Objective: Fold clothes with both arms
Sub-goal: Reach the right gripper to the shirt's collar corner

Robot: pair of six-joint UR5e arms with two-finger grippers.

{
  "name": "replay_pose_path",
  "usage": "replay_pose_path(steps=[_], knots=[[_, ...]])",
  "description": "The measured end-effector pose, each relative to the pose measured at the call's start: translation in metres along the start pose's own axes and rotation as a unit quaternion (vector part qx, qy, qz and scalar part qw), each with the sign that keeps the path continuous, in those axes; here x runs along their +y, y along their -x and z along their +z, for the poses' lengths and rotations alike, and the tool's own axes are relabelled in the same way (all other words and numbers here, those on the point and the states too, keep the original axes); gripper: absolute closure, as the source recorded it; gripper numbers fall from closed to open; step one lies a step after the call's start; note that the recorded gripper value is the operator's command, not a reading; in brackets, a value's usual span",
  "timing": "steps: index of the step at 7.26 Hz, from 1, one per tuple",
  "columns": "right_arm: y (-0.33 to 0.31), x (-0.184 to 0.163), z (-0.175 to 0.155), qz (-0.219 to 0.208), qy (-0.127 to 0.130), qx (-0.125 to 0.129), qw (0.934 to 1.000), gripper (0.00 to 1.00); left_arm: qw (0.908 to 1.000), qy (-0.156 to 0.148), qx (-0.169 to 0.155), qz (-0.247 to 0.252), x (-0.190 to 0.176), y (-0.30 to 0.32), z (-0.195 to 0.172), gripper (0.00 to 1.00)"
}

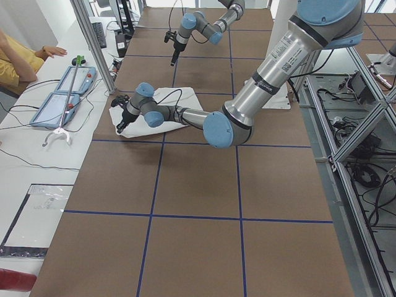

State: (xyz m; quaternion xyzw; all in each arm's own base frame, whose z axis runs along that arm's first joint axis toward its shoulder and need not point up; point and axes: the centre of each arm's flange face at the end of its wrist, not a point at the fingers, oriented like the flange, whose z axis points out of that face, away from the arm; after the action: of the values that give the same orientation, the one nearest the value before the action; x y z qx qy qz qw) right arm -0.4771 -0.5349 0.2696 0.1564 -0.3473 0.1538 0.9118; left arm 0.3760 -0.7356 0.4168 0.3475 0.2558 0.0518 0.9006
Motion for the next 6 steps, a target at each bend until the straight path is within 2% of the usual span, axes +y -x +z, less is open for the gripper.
replay_pose_path(steps=[2, 4, 5, 6], knots=[[0.033, 0.025, -0.004, 0.034, -0.001, -0.010, 0.9994, 0.00, 0.9987, -0.012, 0.050, -0.002, 0.007, -0.001, -0.019, 0.00], [0.080, 0.055, 0.007, 0.052, -0.031, -0.011, 0.9981, 0.01, 0.9964, -0.021, 0.082, -0.007, 0.026, 0.002, -0.043, 0.00], [0.108, 0.065, 0.021, 0.056, -0.043, -0.016, 0.9974, 0.05, 0.9956, -0.020, 0.090, -0.014, 0.031, -0.002, -0.048, 0.00], [0.132, 0.074, 0.037, 0.058, -0.054, -0.019, 0.9967, 0.13, 0.9948, -0.019, 0.097, -0.024, 0.036, -0.010, -0.050, 0.00]])
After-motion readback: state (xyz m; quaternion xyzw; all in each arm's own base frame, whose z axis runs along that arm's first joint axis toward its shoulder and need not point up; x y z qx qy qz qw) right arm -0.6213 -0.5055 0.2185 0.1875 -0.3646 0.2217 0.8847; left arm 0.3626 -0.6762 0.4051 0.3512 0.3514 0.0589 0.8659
